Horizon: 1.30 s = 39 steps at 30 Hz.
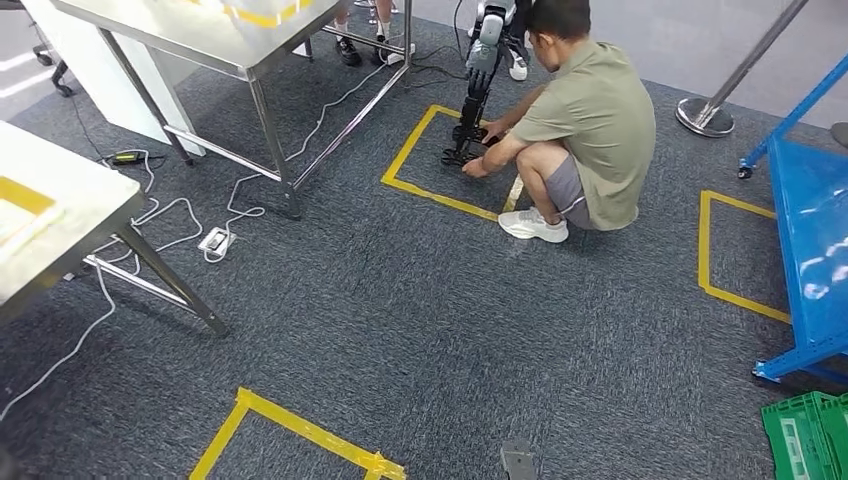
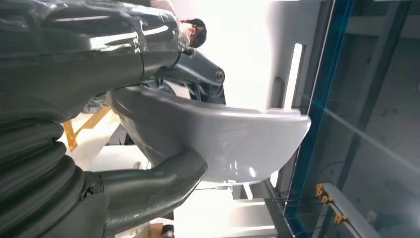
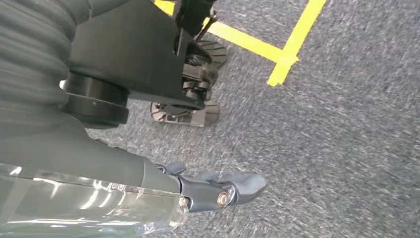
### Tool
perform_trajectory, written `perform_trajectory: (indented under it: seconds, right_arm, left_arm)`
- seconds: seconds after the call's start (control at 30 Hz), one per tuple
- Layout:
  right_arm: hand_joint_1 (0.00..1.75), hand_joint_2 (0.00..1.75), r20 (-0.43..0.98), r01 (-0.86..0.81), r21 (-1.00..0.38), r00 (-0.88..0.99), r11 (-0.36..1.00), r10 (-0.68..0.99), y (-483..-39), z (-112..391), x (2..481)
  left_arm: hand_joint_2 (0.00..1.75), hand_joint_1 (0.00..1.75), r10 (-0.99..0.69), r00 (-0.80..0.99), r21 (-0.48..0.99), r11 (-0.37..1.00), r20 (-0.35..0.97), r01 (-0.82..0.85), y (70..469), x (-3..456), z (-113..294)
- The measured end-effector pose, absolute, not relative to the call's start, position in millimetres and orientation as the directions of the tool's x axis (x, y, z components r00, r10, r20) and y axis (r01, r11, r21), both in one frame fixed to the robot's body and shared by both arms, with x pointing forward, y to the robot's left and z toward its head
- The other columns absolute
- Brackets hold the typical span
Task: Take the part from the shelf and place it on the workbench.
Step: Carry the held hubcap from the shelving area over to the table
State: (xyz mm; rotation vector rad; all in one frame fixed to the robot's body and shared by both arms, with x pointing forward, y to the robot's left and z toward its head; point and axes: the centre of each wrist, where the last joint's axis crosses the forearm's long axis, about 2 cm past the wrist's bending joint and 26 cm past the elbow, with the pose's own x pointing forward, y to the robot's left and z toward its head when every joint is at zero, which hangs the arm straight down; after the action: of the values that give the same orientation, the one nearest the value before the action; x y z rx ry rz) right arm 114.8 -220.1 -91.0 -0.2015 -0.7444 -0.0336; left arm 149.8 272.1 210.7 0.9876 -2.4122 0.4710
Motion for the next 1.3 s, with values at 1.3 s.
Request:
perform_trajectory:
  seconds: [1.3]
  right_arm:
    - [0.00, 1.75, 0.659, 0.067, -0.162, 0.750, 0.984, 0.058, -212, -91, 111]
  left_arm:
    - [1.75, 1.75, -0.578, -0.627, -0.170, 0.650, 0.523, -0.741, 276, 158, 222]
